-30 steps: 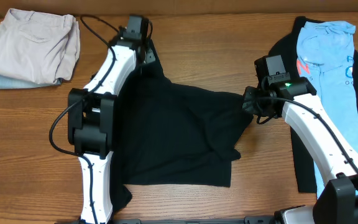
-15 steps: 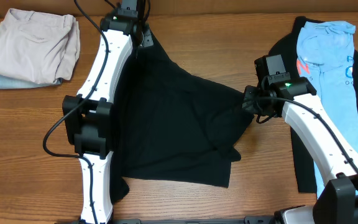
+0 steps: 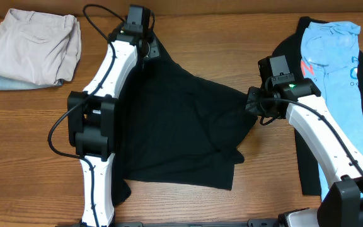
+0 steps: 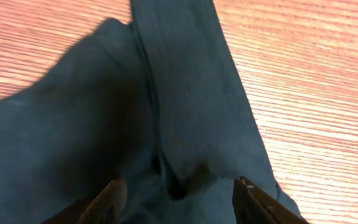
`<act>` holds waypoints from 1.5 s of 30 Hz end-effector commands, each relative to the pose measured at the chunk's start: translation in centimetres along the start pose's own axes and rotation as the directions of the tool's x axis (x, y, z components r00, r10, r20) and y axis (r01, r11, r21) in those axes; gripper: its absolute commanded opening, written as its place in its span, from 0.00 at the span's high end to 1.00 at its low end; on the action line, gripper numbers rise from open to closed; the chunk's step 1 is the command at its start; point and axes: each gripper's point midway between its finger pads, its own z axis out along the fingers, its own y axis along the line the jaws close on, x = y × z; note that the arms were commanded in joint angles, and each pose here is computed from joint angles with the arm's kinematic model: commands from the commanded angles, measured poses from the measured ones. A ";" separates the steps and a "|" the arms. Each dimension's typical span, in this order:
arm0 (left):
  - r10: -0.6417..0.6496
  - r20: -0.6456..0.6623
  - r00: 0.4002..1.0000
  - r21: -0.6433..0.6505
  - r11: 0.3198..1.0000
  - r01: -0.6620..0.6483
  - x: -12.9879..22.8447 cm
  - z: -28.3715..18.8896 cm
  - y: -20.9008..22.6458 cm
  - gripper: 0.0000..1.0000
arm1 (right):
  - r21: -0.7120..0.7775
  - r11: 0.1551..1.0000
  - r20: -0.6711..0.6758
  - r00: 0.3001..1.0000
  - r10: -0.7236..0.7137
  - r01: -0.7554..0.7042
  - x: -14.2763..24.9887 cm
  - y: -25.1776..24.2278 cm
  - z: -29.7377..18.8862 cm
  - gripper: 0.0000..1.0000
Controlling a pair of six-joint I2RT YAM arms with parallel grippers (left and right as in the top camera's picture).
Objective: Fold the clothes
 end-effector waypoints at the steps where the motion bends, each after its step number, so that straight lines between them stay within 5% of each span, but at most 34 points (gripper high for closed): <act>1: 0.000 -0.030 1.000 0.029 1.000 0.001 1.5 1.7 0.1 0.41 | -0.002 1.000 0.040 0.999 0.004 -0.004 -1.0 0.1 -0.8 0.96; 17: -0.002 0.035 0.999 0.066 0.998 0.000 0.4 2.2 -0.6 0.54 | -0.004 1.000 0.042 0.999 0.004 -0.004 -1.1 0.1 -0.8 0.96; 45: 0.003 0.011 1.000 0.054 0.999 -0.004 1.7 4.0 -0.4 0.60 | -0.005 1.000 0.047 0.999 0.004 -0.004 -1.2 0.1 -0.8 0.96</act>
